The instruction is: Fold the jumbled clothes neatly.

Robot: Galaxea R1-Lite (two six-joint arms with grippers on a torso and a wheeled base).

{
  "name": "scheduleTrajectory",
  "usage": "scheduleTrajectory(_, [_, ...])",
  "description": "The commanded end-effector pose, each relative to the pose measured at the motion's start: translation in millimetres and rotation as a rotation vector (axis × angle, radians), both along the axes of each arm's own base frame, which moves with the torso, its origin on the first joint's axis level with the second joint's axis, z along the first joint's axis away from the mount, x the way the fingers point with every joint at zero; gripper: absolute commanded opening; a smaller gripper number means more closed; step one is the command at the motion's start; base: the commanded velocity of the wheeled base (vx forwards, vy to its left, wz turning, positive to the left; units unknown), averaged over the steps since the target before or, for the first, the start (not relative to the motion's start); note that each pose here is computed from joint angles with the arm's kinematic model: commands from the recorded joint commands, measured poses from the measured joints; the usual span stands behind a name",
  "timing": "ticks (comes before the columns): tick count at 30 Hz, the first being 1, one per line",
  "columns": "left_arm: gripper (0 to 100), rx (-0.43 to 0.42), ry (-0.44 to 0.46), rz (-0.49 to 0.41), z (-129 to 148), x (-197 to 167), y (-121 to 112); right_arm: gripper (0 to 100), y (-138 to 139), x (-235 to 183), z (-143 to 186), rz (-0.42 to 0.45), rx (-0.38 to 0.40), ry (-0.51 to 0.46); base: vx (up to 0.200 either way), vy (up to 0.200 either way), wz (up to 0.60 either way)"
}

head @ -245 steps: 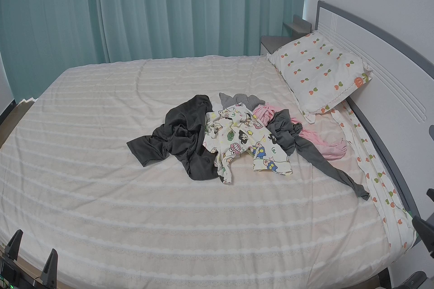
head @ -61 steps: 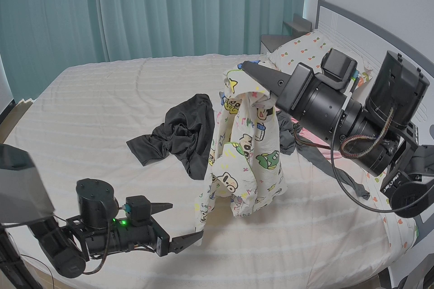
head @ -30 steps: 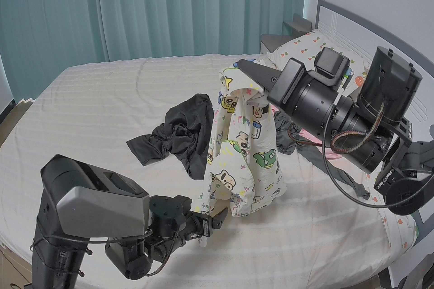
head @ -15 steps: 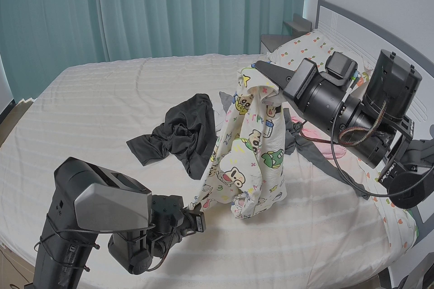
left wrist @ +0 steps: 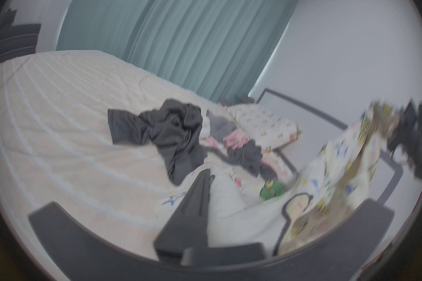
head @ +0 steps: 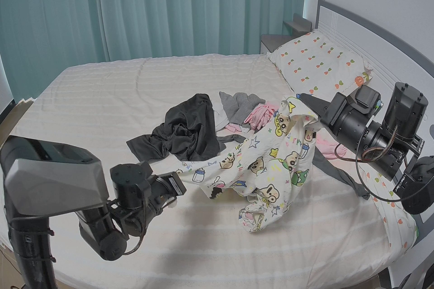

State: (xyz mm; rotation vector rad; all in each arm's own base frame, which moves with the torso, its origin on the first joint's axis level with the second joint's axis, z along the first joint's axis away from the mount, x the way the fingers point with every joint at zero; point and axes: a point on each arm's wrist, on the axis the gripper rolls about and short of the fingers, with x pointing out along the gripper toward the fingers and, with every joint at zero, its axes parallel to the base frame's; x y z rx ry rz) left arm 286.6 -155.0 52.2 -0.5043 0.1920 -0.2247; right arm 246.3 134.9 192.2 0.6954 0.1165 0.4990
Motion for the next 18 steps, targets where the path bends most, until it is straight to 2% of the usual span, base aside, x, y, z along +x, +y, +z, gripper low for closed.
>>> scheduleTrajectory(1, [0, -0.173, -0.245, 0.091, 88, -22, 24, 0, -31, -6, -20, -0.095, -0.027, 0.008, 0.000, 0.000, 0.00])
scheduleTrajectory(3, [0, -0.184, -0.296, 0.148, 104, -30, 29, 0, -38, -9, -25, -0.113, -0.036, -0.011, 0.000, 0.000, 0.00])
scheduleTrajectory(4, [0, -0.184, -0.296, 0.148, 104, -30, 29, 0, -38, -9, -25, -0.113, -0.036, -0.011, 0.000, 0.000, 0.00])
scheduleTrajectory(5, [0, -0.166, -0.320, 0.195, 112, -35, 34, 0, -42, -15, -31, -0.119, -0.060, -0.029, 0.000, 0.000, 0.00])
scheduleTrajectory(8, [0, -0.144, -0.318, 0.229, 112, -42, 39, 0, -43, -18, -34, -0.114, -0.071, -0.060, 0.000, 0.000, 0.00])
scheduleTrajectory(12, [0, -0.148, -0.335, 0.232, 117, -44, 39, 0, -39, -11, -35, -0.118, -0.062, -0.114, 0.000, 0.000, 0.00])
scheduleTrajectory(13, [0, -0.142, -0.366, 0.232, 126, -49, 41, 0, -37, -9, -29, -0.125, -0.049, -0.187, 0.000, 0.000, 0.00])
scheduleTrajectory(14, [0, -0.139, -0.387, 0.235, 132, -53, 43, 0, -34, -9, -25, -0.123, -0.056, -0.213, 0.000, 0.000, 0.00])
scheduleTrajectory(18, [0, -0.138, -0.417, 0.234, 140, -58, 45, 0, -25, -12, -24, -0.136, -0.089, -0.230, 0.000, 0.000, 0.00])
